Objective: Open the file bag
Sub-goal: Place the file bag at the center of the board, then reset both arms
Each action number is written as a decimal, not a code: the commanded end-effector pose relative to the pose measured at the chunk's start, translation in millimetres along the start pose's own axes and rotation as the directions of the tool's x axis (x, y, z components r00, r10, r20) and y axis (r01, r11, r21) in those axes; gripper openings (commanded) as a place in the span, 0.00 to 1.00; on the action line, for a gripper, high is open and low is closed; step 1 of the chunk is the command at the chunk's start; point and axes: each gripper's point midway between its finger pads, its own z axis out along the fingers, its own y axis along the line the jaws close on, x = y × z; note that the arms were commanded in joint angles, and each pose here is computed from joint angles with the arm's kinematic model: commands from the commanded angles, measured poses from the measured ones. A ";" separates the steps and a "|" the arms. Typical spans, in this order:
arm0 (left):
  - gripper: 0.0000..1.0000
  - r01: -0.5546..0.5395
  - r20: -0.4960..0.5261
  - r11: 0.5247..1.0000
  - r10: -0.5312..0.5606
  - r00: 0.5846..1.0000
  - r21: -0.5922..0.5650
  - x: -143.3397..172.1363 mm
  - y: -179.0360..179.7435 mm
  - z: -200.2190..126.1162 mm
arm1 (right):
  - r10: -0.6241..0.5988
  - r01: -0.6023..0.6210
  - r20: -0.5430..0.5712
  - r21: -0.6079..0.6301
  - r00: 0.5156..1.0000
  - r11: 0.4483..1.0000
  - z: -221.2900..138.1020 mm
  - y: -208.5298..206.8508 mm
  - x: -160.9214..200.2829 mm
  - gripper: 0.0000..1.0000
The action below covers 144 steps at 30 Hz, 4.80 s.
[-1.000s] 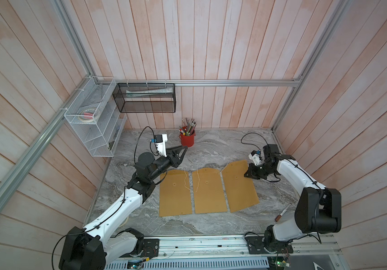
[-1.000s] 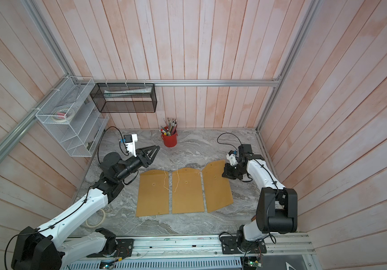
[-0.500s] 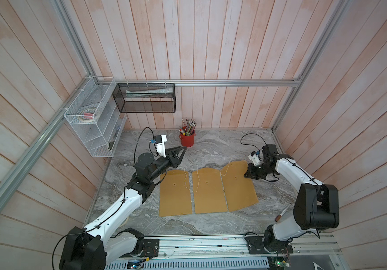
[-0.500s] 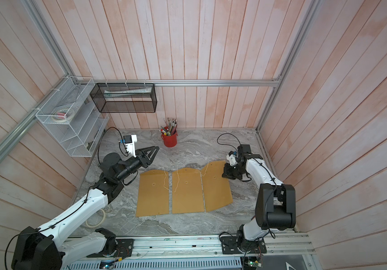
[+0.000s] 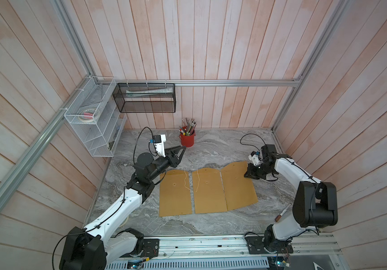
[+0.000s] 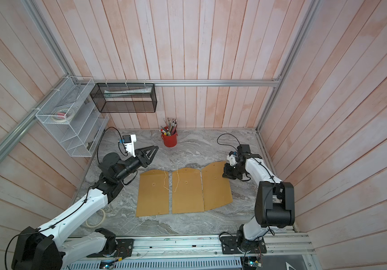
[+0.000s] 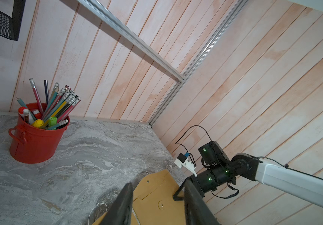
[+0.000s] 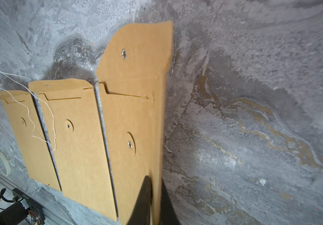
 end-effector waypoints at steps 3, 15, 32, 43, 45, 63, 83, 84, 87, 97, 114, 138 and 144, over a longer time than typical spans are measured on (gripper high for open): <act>0.45 -0.012 0.002 1.000 0.012 1.000 0.012 1.2 1.5 -0.8 | 0.012 -0.012 0.003 0.058 1.000 0.998 1.2 -11.2 -2.6 0.14; 0.45 -0.009 0.005 1.000 0.009 1.000 0.018 0.9 1.2 -1.5 | 0.008 -0.007 -0.013 0.093 1.000 0.996 2.9 -18.2 1.8 0.27; 0.45 -0.007 0.006 1.000 0.007 1.000 0.028 -0.6 -0.7 -0.2 | 0.011 -0.008 -0.013 0.228 1.000 0.974 -6.1 -38.8 -1.0 0.38; 0.45 -0.008 0.003 1.000 0.008 1.000 0.016 -0.6 2.5 0.6 | 0.000 -0.015 0.061 0.249 0.998 0.968 -28.0 -31.7 -14.3 0.39; 0.45 -0.008 -0.001 1.000 0.008 1.000 0.008 0.3 4.3 0.4 | -0.005 -0.012 0.079 0.213 0.997 0.977 -27.3 -22.0 -16.1 0.36; 0.70 -0.008 -0.068 0.968 -0.010 0.998 -0.250 34.9 53.0 -30.7 | -0.044 0.029 0.206 0.075 0.978 0.997 -6.6 14.9 -19.9 0.13; 1.00 -0.030 -0.053 0.717 -0.009 0.999 -0.696 43.3 156.5 -91.2 | -0.104 0.086 0.341 0.067 0.934 0.994 -7.2 11.3 -32.9 0.98; 1.00 -0.036 -0.052 0.698 -0.001 0.999 -0.715 41.9 162.7 -94.2 | -0.109 0.089 0.357 0.072 0.928 0.993 -9.2 10.9 -35.7 0.98; 1.00 -0.093 -0.074 0.667 0.058 0.996 -0.740 35.2 170.8 -97.1 | -0.112 0.091 0.401 0.072 0.909 0.993 -14.9 10.0 -42.7 0.98; 1.00 -0.257 -0.162 0.488 0.227 0.960 -0.834 17.7 194.6 -125.7 | -0.142 0.131 0.479 0.057 0.866 0.990 -23.2 15.7 -61.2 0.98; 1.00 -0.304 -0.118 0.432 0.407 0.906 -0.849 21.2 244.5 -149.7 | -0.264 0.251 0.760 0.137 0.594 0.958 -89.9 37.1 -78.5 0.98; 1.00 -0.409 -0.105 0.530 0.511 0.853 -0.743 45.4 260.4 -126.9 | -0.312 0.096 0.858 0.299 0.407 0.949 -132.9 8.1 -70.0 0.98; 1.00 -0.404 -0.112 0.528 0.498 0.860 -0.747 45.2 264.0 -126.2 | -0.330 0.022 0.868 0.347 0.372 0.938 -127.1 -14.2 -62.3 0.98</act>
